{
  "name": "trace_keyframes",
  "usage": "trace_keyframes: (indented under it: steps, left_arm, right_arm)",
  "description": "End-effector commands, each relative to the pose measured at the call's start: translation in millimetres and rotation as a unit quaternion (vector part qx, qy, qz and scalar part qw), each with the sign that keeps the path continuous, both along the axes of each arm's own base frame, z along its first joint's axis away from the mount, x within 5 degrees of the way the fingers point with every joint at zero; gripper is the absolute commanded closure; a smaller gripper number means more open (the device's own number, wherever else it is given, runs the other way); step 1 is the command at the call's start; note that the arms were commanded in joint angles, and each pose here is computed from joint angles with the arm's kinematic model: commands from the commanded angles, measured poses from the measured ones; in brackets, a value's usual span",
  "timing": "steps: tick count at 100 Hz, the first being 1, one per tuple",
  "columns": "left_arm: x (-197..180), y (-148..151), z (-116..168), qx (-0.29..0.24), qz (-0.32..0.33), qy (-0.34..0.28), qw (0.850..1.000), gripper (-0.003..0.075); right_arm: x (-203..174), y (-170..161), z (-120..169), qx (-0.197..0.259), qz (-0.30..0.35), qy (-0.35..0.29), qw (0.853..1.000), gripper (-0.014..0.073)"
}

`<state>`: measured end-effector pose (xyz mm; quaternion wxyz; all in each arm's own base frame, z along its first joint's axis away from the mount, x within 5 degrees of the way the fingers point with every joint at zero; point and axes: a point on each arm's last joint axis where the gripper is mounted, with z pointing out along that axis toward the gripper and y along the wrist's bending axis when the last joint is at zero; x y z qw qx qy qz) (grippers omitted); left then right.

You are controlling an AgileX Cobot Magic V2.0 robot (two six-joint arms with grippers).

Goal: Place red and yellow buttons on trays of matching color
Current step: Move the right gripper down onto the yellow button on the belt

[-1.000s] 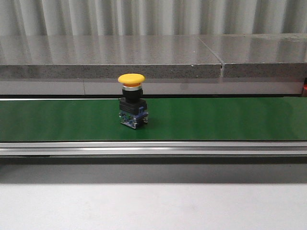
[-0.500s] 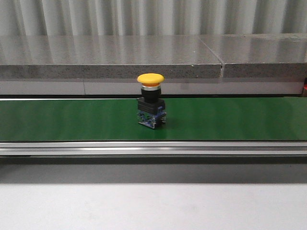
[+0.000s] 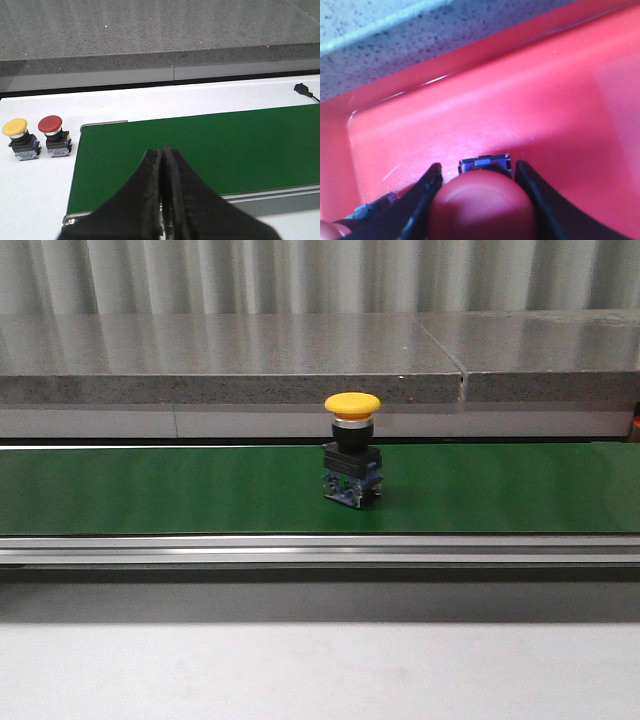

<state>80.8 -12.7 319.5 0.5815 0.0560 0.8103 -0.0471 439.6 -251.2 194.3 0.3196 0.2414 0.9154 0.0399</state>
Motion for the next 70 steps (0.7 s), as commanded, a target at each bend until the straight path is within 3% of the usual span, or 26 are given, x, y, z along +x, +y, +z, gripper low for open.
trace_keyframes:
  steps: [1, 13, 32, 50, 70]
  left_arm:
    - [1, 0, 15, -0.016, 0.002, -0.047, 0.999, 0.0740]
    - [1, 0, 15, -0.016, 0.002, -0.047, 0.999, 0.0740]
    - [1, 0, 15, -0.016, 0.002, -0.047, 0.999, 0.0740]
    - [1, 0, 15, -0.016, 0.002, -0.047, 0.999, 0.0740]
    - [1, 0, 15, -0.016, 0.002, -0.047, 0.999, 0.0740]
  right_arm:
    - [1, 0, 44, -0.028, -0.010, -0.061, 0.998, 0.0298]
    - [1, 0, 44, -0.029, -0.010, -0.062, 0.998, 0.0180]
    - [1, 0, 47, -0.027, -0.008, -0.061, 0.998, 0.0067]
    - [-1, -1, 69, -0.031, 0.000, -0.071, 0.997, 0.0052]
    - [-14, 10, 114, -0.035, 0.017, -0.089, 0.995, 0.0052]
